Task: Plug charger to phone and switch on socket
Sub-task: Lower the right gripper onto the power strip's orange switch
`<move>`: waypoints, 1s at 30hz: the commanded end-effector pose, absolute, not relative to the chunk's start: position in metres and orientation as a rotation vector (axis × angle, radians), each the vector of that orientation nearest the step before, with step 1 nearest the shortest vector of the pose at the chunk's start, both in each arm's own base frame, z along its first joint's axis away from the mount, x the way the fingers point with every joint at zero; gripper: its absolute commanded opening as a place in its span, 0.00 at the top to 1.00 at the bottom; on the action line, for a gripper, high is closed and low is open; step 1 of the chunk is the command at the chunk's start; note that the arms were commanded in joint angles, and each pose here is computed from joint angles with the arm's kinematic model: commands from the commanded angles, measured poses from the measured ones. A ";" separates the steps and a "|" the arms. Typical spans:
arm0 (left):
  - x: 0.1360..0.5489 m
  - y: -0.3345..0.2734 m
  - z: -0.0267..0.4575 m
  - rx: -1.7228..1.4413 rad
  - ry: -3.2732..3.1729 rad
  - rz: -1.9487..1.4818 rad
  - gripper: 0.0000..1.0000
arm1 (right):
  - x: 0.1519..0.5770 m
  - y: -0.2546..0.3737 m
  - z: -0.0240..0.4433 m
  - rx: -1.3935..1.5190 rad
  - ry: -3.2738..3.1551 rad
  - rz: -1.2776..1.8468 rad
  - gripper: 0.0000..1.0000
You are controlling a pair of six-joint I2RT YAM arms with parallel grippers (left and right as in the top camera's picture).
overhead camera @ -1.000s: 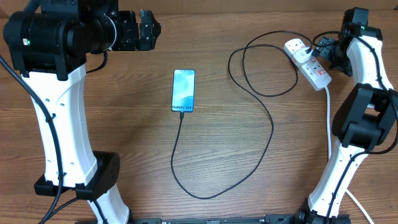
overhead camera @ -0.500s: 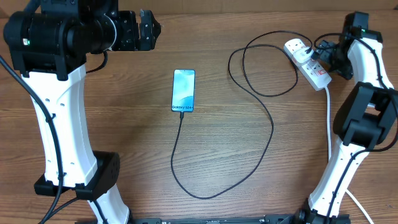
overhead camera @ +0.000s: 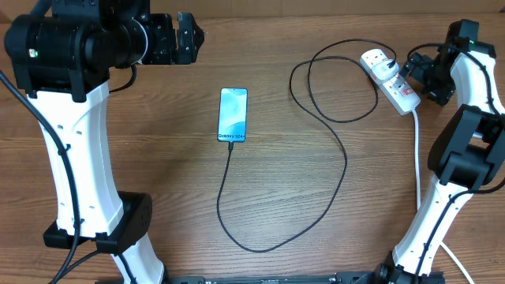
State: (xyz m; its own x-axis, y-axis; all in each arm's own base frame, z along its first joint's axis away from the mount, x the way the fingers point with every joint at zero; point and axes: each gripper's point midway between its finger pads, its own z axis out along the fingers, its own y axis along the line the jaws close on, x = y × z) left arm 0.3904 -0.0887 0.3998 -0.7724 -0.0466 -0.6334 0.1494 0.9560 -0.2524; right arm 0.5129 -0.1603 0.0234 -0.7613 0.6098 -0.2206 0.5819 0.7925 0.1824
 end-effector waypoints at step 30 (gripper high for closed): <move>0.392 -0.089 0.397 0.072 2.436 -0.374 0.00 | 0.504 -0.181 0.021 1.062 2.655 0.364 0.00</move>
State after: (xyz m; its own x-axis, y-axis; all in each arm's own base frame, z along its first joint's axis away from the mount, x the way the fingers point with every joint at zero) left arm 0.3903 -0.0887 0.3998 -0.7726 -0.0465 -0.6331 0.1493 0.9560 -0.2524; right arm 0.5075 -0.1676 0.0256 -0.7352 0.6570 -0.1667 0.5989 0.7449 0.2942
